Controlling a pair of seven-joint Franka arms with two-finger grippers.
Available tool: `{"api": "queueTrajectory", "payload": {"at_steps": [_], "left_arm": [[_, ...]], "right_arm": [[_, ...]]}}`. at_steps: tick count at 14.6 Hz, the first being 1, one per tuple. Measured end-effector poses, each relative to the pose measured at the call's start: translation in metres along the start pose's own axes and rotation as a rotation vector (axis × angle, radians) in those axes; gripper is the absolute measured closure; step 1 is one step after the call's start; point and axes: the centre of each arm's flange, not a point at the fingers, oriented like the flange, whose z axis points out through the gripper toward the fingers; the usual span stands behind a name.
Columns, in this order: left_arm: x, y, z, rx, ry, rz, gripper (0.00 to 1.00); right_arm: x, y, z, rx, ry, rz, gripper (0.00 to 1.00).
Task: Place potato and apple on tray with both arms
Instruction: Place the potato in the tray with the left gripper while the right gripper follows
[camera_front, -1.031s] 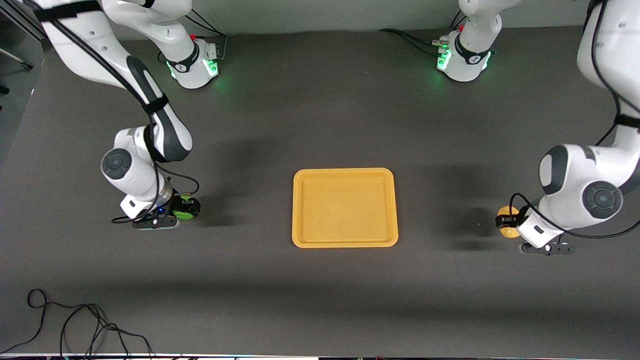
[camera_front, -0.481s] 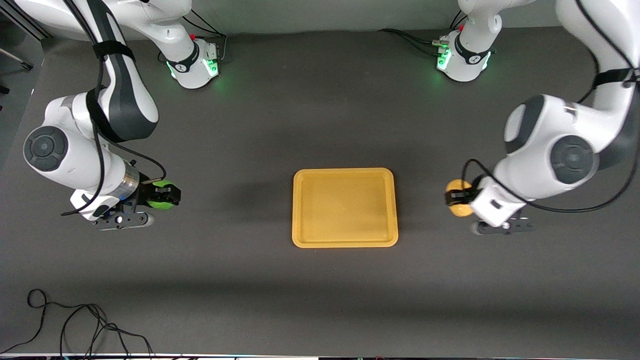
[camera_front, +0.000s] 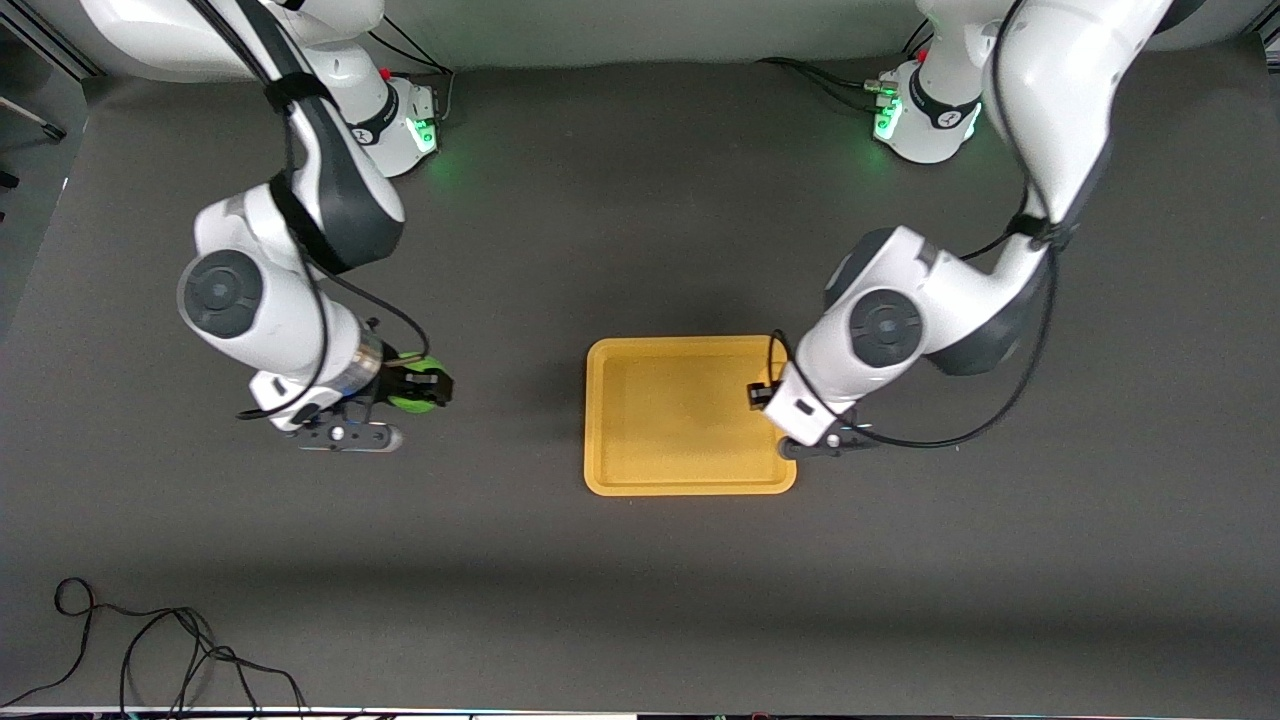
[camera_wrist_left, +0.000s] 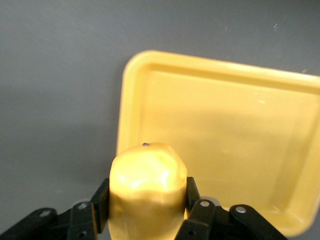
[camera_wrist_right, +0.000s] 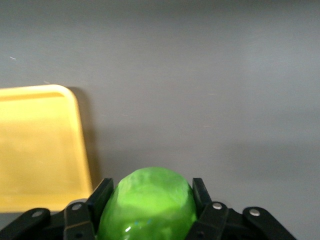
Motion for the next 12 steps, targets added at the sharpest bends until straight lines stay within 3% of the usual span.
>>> {"api": "queueTrajectory", "payload": {"at_steps": [3,9,10,12], "left_arm": [[-0.008,0.015,0.048,0.029,-0.005,0.011,0.38],[-0.003,0.005,0.072,0.063,-0.005,0.020,0.35],[-0.004,0.005,0.075,0.068,-0.002,0.026,0.30],[-0.006,0.003,0.079,0.080,-0.001,0.036,0.10]], "right_arm": [[-0.004,-0.043,0.034,0.052,-0.012,0.041,0.30],[0.006,-0.071,0.066,0.139,0.013,0.112,0.30],[0.006,-0.074,0.067,0.143,0.014,0.119,0.30],[0.004,-0.081,0.069,0.158,0.019,0.152,0.30]]}}
